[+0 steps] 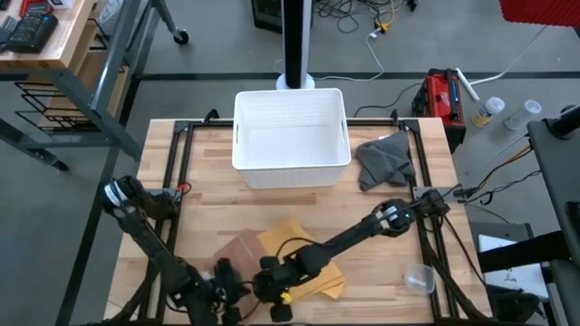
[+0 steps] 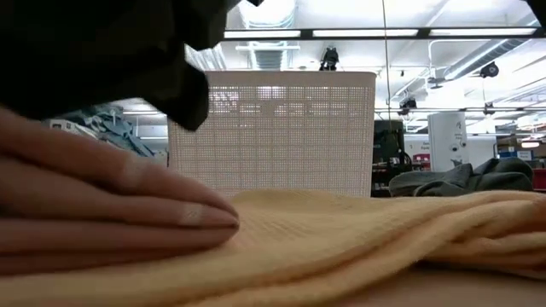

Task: Fold towel
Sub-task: Fold the brown squared towel

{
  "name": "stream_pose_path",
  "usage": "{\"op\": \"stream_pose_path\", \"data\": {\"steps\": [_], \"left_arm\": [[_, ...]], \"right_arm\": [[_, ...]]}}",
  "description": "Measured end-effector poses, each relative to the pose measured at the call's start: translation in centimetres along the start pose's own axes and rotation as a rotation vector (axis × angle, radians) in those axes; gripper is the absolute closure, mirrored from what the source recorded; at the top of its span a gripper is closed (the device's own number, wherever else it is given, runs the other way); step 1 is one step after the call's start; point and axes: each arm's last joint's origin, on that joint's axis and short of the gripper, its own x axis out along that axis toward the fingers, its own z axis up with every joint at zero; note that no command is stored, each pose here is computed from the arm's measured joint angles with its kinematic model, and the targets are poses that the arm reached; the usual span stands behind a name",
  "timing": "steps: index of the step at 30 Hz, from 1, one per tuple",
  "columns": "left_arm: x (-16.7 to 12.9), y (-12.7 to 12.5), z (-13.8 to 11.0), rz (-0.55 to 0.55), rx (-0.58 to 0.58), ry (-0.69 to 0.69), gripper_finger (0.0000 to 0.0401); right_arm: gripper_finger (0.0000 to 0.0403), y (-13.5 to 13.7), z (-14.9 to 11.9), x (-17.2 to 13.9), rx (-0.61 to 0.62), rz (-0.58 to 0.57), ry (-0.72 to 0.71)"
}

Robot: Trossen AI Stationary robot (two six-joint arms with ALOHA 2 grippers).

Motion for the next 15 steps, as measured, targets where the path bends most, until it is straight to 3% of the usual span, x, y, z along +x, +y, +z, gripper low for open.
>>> {"op": "stream_pose_path", "data": {"steps": [3, 8, 15], "left_arm": [[1.8, 0.3, -0.7, -0.013, -0.009, 0.159, 0.0401], [1.4, -0.7, 0.0, -0.077, -0.033, 0.247, 0.0401], [1.4, 0.9, -1.6, 0.051, -0.152, 0.448, 0.0401]], "right_arm": [[0.0398, -0.6, -0.4, 0.2, 0.02, -0.031, 0.029], [0.0402, -0.5, -0.6, -0.7, 0.017, -0.15, 0.071], [0.0402, -1.5, -2.4, -1.7, 0.011, -0.391, 0.247]]}}
